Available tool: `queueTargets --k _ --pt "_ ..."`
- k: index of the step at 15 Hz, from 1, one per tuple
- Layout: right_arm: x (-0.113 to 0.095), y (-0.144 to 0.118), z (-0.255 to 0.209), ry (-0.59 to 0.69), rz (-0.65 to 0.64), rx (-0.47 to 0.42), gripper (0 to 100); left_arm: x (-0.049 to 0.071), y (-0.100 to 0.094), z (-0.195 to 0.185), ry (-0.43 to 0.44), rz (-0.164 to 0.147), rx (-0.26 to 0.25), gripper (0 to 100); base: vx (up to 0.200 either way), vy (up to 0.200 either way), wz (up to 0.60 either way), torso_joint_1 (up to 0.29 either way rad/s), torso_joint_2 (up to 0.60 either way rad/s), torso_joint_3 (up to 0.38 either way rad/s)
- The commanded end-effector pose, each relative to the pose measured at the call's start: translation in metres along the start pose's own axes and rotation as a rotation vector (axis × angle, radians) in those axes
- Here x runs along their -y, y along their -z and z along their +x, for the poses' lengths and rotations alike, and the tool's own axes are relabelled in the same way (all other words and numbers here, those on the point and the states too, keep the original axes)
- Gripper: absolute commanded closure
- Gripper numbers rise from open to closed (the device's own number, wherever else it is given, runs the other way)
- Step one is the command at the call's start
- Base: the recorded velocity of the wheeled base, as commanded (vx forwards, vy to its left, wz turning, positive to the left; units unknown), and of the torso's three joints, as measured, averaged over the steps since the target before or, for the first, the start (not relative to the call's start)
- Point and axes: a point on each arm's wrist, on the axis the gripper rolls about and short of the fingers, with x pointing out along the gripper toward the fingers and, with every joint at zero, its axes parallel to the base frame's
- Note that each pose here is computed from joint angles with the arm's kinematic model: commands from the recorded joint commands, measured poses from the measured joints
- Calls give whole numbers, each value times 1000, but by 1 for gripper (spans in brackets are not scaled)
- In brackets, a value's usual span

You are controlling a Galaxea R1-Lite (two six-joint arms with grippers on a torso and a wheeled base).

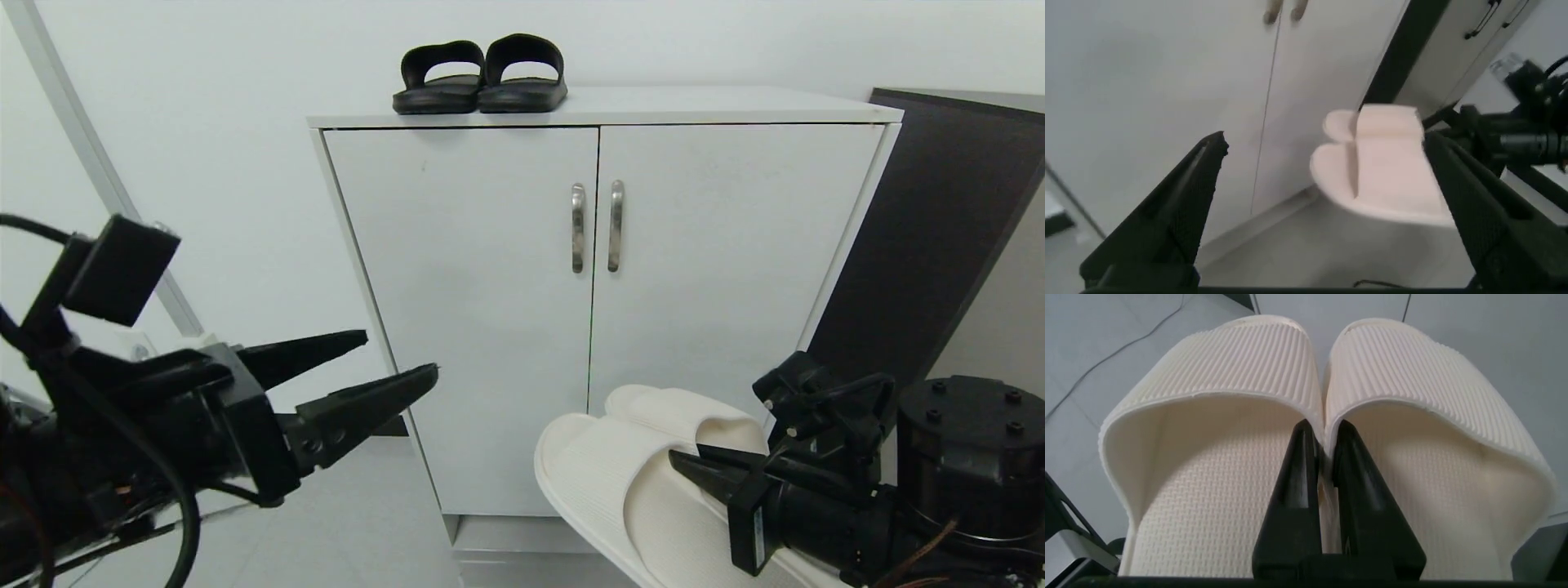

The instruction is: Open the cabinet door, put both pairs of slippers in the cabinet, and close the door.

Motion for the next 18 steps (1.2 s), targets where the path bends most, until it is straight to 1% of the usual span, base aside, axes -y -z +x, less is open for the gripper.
queueTargets --k 1,2,4,6,7,8,9,10,11,12,13,14,15,16,17,18 --pt "0 0 0 -1 0 0 100 1 -12 45 37 -1 -27 0 0 0 0 0 0 0" --pt "0 0 0 1 2 2 100 2 -20 59 49 3 -14 0 0 0 0 0 0 0" --pt "0 -1 0 0 2 3 100 5 -34 86 88 14 29 0 0 0 0 0 0 0" --pt "0 0 0 1 2 2 100 11 -43 113 136 18 50 0 0 0 0 0 0 0" --pt "0 0 1 1 1 -1 100 13 -46 126 174 19 50 0 0 0 0 0 0 0" --pt "0 1 1 1 1 -3 100 15 -47 134 194 20 50 0 0 0 0 0 0 0" --pt "1 0 0 2 2 -1 100 19 -48 151 221 21 49 0 0 0 0 0 0 0" --pt "1 0 0 4 2 0 100 21 -46 165 240 22 45 0 0 0 0 0 0 0" --pt "1 0 0 4 2 0 100 21 -46 168 246 22 42 0 0 0 0 0 0 0" --pt "1 0 0 3 3 2 100 21 -41 176 284 19 17 0 0 0 0 0 0 0" --pt "1 0 0 4 2 0 100 22 -43 178 331 14 6 0 0 0 0 0 0 0" --pt "1 1 1 2 2 -3 100 22 -47 181 361 -12 6 0 0 0 0 0 0 0" --pt "1 1 1 3 2 -7 100 23 -52 182 408 -54 7 0 0 0 0 0 0 0" --pt "1 1 1 3 2 -7 100 24 -56 182 457 -87 0 0 0 0 0 0 0 0" --pt "1 1 1 3 2 -7 100 23 -58 183 480 -125 -6 0 0 0 0 0 0 0" --pt "1 1 1 3 2 -7 100 22 -58 187 476 -141 -8 0 0 0 0 0 0 0"
